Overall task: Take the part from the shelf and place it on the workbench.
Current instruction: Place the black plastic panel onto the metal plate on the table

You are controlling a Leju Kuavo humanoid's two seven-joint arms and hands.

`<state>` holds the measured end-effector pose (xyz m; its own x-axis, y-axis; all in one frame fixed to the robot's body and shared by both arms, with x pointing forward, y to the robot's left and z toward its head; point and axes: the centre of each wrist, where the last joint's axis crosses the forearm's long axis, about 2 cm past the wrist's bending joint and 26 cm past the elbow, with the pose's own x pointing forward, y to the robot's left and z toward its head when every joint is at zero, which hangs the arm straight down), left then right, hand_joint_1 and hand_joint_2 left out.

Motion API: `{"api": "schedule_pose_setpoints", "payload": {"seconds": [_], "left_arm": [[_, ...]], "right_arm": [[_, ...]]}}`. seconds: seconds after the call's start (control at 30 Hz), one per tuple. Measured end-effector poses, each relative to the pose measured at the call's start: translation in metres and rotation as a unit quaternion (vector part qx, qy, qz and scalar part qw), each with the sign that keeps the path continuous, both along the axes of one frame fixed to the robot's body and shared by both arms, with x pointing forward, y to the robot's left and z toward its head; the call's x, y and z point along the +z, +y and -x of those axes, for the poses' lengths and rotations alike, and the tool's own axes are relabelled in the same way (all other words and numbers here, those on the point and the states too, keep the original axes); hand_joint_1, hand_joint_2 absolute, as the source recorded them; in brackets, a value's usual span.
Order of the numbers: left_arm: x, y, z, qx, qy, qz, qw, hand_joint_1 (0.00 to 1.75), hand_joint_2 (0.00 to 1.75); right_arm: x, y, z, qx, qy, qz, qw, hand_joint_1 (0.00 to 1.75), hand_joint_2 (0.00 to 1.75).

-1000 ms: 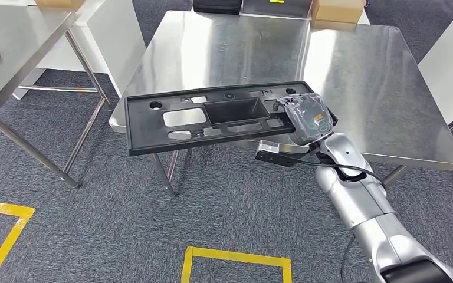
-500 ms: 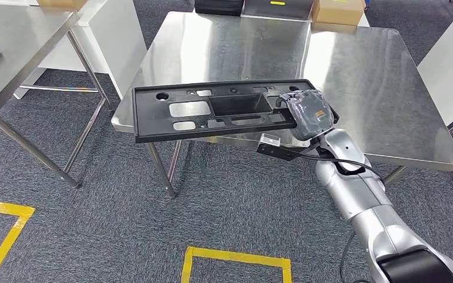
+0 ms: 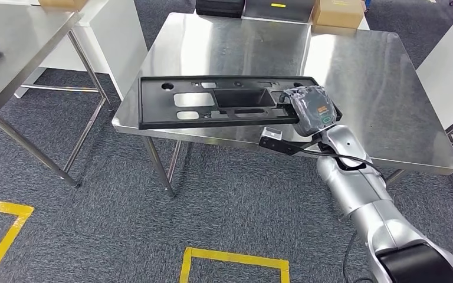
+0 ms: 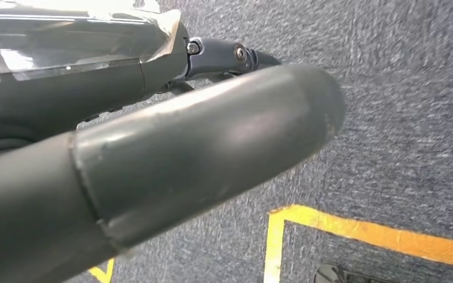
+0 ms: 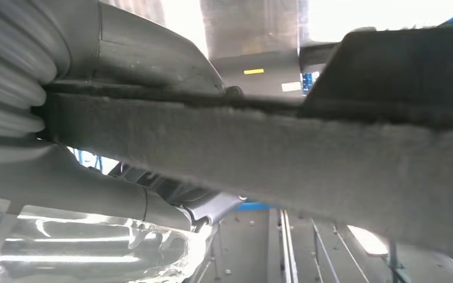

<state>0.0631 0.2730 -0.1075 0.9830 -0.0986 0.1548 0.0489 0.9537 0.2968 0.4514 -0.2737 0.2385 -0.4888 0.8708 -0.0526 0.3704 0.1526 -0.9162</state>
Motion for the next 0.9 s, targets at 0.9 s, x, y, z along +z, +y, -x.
{"api": "schedule_pose_setpoints", "payload": {"seconds": [0.9], "left_arm": [[-0.001, 0.008, 0.003, 0.005, -0.002, -0.007, 1.000, 0.00, 0.00]], "right_arm": [[-0.021, -0.016, 0.001, -0.036, 0.029, 0.001, 0.999, 1.69, 1.75]]}}
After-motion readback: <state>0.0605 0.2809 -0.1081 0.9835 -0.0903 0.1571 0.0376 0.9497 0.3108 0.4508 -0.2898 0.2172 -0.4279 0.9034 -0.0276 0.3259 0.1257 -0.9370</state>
